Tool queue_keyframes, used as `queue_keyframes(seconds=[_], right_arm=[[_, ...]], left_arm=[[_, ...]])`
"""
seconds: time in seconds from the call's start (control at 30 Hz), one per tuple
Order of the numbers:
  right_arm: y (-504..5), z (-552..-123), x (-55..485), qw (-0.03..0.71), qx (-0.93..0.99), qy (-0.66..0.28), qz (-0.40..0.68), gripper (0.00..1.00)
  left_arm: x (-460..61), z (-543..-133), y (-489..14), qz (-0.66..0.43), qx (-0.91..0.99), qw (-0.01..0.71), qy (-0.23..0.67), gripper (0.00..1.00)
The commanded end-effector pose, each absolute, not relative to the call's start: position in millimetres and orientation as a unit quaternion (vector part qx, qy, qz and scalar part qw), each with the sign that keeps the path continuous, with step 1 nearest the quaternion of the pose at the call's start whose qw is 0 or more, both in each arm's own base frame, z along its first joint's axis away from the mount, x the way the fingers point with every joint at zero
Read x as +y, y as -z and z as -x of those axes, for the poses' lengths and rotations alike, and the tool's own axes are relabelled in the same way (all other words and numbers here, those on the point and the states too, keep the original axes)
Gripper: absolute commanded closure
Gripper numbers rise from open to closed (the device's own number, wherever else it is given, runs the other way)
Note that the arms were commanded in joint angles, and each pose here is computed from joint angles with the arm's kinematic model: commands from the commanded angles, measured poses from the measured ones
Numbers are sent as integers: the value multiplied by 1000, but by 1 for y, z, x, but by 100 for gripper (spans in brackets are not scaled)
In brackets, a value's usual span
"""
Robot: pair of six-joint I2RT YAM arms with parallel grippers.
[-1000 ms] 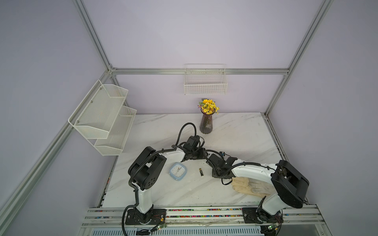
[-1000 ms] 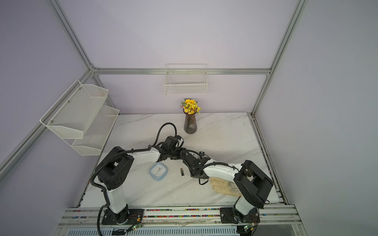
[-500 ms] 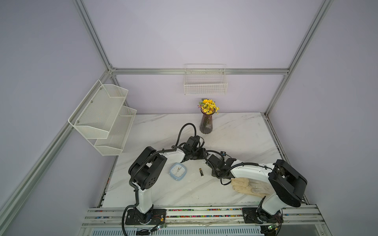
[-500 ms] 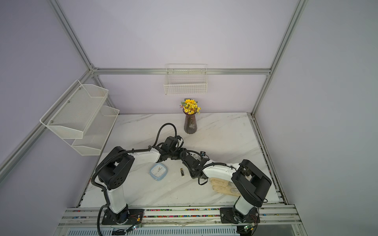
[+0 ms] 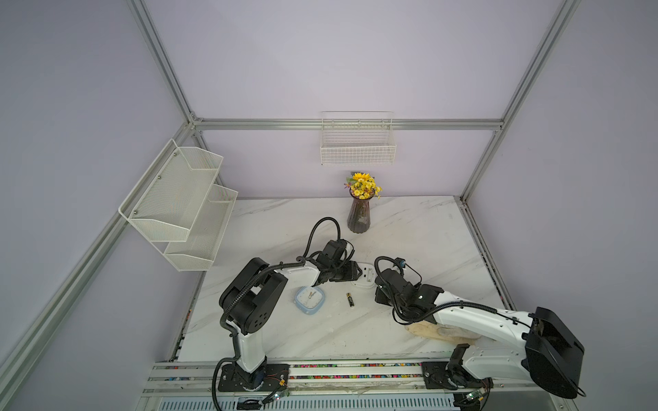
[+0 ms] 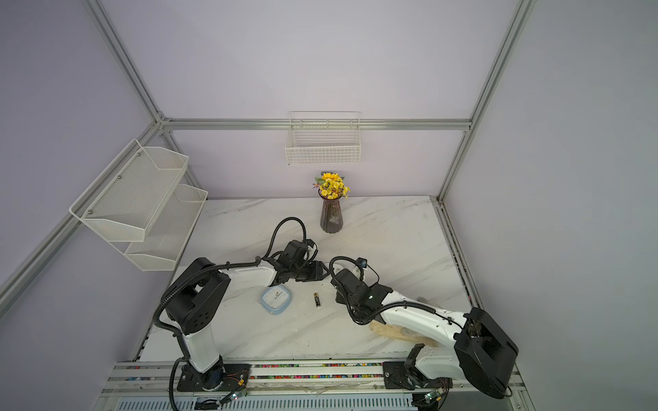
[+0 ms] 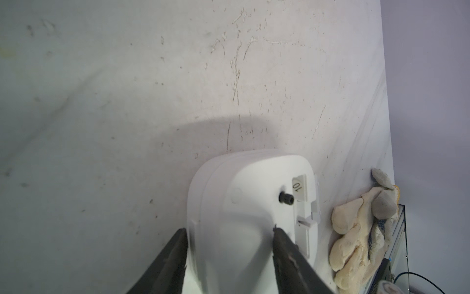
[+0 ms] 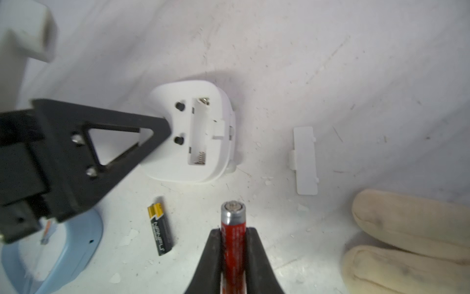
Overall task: Insert the battery into the alarm
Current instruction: Pick up the battery at the center of the board, then install the battery in the alarm.
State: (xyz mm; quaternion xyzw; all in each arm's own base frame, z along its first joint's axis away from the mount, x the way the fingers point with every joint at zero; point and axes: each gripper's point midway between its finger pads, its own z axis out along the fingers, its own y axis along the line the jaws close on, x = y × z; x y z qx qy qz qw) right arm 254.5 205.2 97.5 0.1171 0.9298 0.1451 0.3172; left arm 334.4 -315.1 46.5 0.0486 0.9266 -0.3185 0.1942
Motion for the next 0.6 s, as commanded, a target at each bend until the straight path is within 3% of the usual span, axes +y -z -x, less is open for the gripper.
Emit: queue_keyframes(seconds=[0.0,0.17,0.57], right_arm=[[-122,-279,222,365,912,-155,-100,93],[-115,-308,240,385,911,-118,-83,93],[-89,-339,217,396,908,-72,-121,92]], left_arm=[[-289,-300,-6,-47,957,124,256,45],[-294,-301,-9,-54,955,123,265,45],[-295,-299,-3,-53,955,117,267,47]])
